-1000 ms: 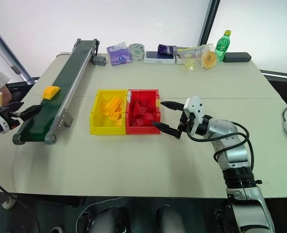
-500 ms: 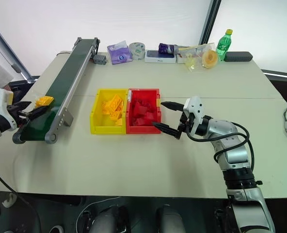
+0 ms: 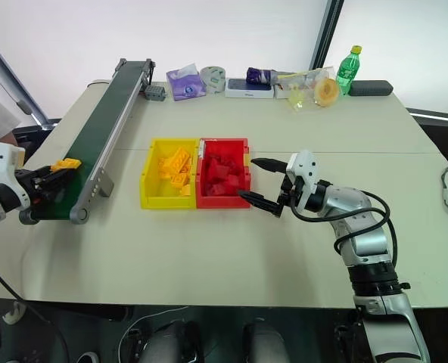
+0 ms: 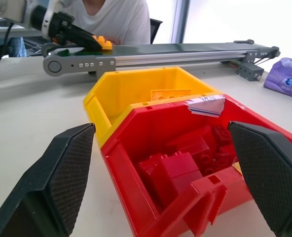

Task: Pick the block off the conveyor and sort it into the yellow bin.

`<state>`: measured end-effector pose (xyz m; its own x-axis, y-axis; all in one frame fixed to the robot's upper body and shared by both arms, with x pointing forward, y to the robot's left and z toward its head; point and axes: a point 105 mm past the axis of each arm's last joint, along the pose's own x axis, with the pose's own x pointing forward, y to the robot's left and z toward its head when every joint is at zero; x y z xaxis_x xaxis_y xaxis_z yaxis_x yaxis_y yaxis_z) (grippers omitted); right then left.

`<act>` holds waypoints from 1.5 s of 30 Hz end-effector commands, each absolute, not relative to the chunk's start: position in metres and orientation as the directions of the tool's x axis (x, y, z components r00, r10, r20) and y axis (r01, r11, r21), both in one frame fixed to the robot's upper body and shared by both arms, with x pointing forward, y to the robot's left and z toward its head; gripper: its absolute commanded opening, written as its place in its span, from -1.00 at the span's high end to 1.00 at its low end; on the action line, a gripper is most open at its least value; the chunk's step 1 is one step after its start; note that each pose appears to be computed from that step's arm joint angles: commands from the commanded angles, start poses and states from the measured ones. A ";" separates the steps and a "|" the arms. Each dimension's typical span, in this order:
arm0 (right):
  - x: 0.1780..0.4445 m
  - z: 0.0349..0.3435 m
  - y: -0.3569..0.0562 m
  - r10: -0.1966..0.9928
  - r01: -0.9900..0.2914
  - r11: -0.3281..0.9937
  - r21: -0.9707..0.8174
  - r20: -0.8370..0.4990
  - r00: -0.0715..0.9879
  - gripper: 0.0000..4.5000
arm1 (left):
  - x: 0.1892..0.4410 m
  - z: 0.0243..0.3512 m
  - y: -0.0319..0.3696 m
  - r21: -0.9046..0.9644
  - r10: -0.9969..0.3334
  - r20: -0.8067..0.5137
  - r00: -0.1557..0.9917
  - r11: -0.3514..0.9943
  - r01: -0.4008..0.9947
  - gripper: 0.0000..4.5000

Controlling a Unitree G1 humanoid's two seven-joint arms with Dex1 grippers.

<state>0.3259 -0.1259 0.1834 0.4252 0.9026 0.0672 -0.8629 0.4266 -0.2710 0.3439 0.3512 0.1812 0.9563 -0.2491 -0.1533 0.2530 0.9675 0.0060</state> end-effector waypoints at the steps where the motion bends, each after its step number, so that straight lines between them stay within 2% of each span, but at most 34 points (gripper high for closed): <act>1: 0.323 0.197 -0.128 0.901 -0.847 0.432 -0.311 0.105 0.421 -1.00 | 0.331 0.227 0.337 0.035 -0.315 -0.002 0.949 0.948 0.315 0.40; 6: 0.324 0.197 -0.128 0.902 -0.848 0.431 -0.310 0.106 0.419 -1.00 | 0.311 0.236 0.287 -0.023 -0.516 0.040 0.856 0.856 0.517 0.40; 12: 0.325 0.199 -0.129 0.901 -0.846 0.431 -0.313 0.105 0.420 -1.00 | 0.314 0.239 0.250 0.038 -0.586 0.056 0.808 0.810 0.585 0.40; 17: 0.322 0.198 -0.130 0.899 -0.844 0.436 -0.313 0.108 0.425 -1.00 | 0.342 0.236 0.212 0.099 -0.568 0.083 0.819 0.822 0.560 0.40; 21: 0.321 0.198 -0.130 0.894 -0.839 0.445 -0.312 0.112 0.433 -1.00 | 0.366 0.212 0.183 0.095 -0.549 0.017 0.836 0.833 0.545 0.40; 27: 0.319 0.198 -0.131 0.887 -0.831 0.460 -0.313 0.117 0.447 -1.00 | 0.387 0.195 0.162 0.092 -0.512 -0.006 0.859 0.855 0.511 0.40; 31: 0.318 0.197 -0.132 0.884 -0.828 0.464 -0.315 0.113 0.453 -1.00 | 0.392 0.191 0.154 0.031 -0.504 -0.005 0.863 0.863 0.504 0.40; 33: 0.318 0.197 -0.133 0.883 -0.826 0.467 -0.315 0.115 0.456 -1.00 | 0.394 0.191 0.156 0.013 -0.495 0.000 0.869 0.869 0.495 -0.07; 35: 0.317 0.197 -0.134 0.882 -0.825 0.469 -0.315 0.115 0.457 -1.00 | 0.394 0.192 0.156 0.019 -0.496 0.004 0.869 0.868 0.495 -0.46; 37: 0.317 0.197 -0.134 0.882 -0.826 0.468 -0.315 0.114 0.456 -1.00 | 0.392 0.194 0.155 0.034 -0.510 0.011 0.860 0.860 0.510 -0.95; 41: 0.317 0.197 -0.133 0.884 -0.827 0.465 -0.315 0.115 0.453 -1.00 | 0.383 0.207 0.156 0.018 -0.542 0.058 0.839 0.841 0.542 -0.99; 45: 0.318 0.197 -0.133 0.886 -0.829 0.461 -0.316 0.111 0.450 -1.00 | 0.369 0.225 0.175 0.057 -0.531 0.098 0.842 0.847 0.528 -0.99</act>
